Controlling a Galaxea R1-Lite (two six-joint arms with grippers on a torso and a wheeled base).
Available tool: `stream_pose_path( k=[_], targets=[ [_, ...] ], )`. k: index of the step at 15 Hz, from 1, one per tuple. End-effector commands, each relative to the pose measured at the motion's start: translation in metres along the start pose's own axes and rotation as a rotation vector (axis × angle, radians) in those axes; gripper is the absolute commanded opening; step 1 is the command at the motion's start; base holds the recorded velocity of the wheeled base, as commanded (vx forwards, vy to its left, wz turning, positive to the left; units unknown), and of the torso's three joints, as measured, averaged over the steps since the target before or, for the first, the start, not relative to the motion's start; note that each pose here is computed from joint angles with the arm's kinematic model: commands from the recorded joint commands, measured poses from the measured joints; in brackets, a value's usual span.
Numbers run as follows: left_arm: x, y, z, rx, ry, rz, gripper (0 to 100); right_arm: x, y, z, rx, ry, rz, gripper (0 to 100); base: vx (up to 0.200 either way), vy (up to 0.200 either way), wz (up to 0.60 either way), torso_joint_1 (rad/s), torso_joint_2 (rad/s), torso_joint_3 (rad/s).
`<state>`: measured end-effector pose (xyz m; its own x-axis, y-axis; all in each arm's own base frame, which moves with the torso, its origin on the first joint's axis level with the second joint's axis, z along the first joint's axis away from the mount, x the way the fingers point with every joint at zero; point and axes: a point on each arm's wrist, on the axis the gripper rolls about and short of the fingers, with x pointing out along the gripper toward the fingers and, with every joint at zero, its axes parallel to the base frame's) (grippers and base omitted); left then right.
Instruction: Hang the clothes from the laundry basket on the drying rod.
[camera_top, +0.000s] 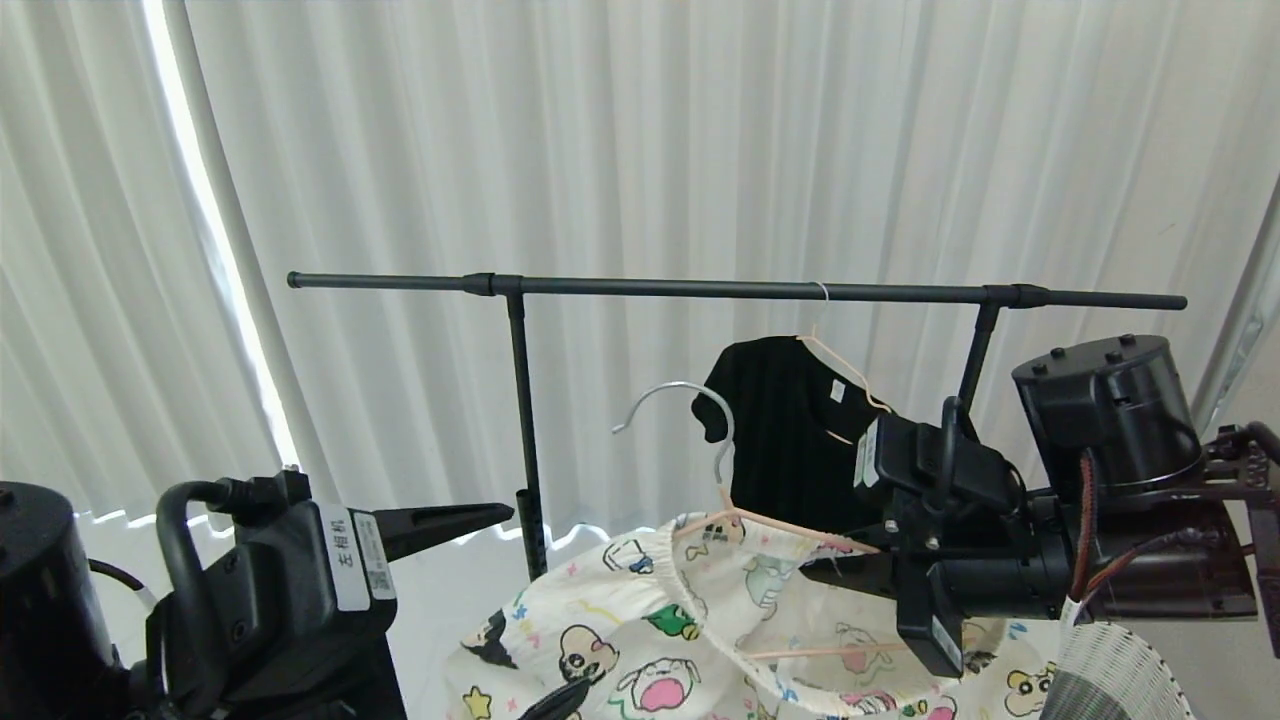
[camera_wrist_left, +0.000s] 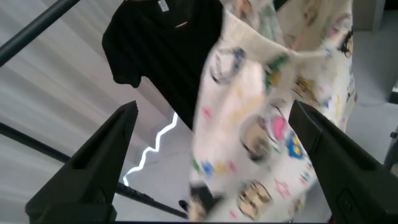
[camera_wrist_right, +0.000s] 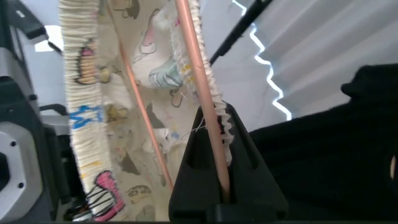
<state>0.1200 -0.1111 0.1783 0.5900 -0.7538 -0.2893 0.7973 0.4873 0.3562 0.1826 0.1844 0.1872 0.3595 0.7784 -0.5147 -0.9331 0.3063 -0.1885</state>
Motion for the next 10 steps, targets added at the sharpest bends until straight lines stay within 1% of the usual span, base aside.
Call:
stream_pose_path(
  k=[1, 2, 3, 4, 6, 7, 9, 10],
  targets=[
    [-0.011, -0.005, -0.009, -0.002, 0.009, 0.004, 100, -0.006, -0.007, -0.002, 0.003, -0.003, -0.034, 0, 0.0, 0.0, 0.0, 0.0, 0.0, 0.0],
    [-0.013, -0.006, -0.019, -0.017, 0.045, 0.02, 100, -0.008, -0.011, -0.003, -0.008, -0.004, -0.052, 0, 0.0, 0.0, 0.0, 0.0, 0.0, 0.0],
    [-0.016, -0.002, -0.038, -0.058, 0.124, 0.07, 100, -0.012, -0.017, -0.005, -0.028, -0.005, -0.074, 0, 0.0, 0.0, 0.0, 0.0, 0.0, 0.0],
    [-0.019, 0.003, -0.053, -0.096, 0.189, 0.121, 100, -0.016, -0.02, -0.004, -0.048, -0.014, -0.09, 0, 0.0, 0.0, 0.0, 0.0, 0.0, 0.0],
    [-0.019, 0.008, -0.076, -0.17, 0.307, 0.165, 100, -0.022, -0.021, 0.001, -0.066, -0.05, -0.115, 0, 0.0, 0.0, 0.0, 0.0, 0.0, 0.0],
    [-0.018, 0.008, -0.085, -0.197, 0.356, 0.167, 100, -0.024, -0.021, 0.003, -0.074, -0.069, -0.125, 0, 0.0, 0.0, 0.0, 0.0, 0.0, 0.0],
    [-0.008, 0.01, -0.098, -0.237, 0.435, 0.145, 100, -0.027, -0.021, 0.008, -0.091, -0.103, -0.14, 0, 0.0, 0.0, 0.0, 0.0, 0.0, 0.0],
    [-0.002, 0.014, -0.099, -0.246, 0.453, 0.136, 100, -0.028, -0.021, 0.01, -0.1, -0.121, -0.147, 0, 0.0, 0.0, 0.0, 0.0, 0.0, 0.0]
  ],
)
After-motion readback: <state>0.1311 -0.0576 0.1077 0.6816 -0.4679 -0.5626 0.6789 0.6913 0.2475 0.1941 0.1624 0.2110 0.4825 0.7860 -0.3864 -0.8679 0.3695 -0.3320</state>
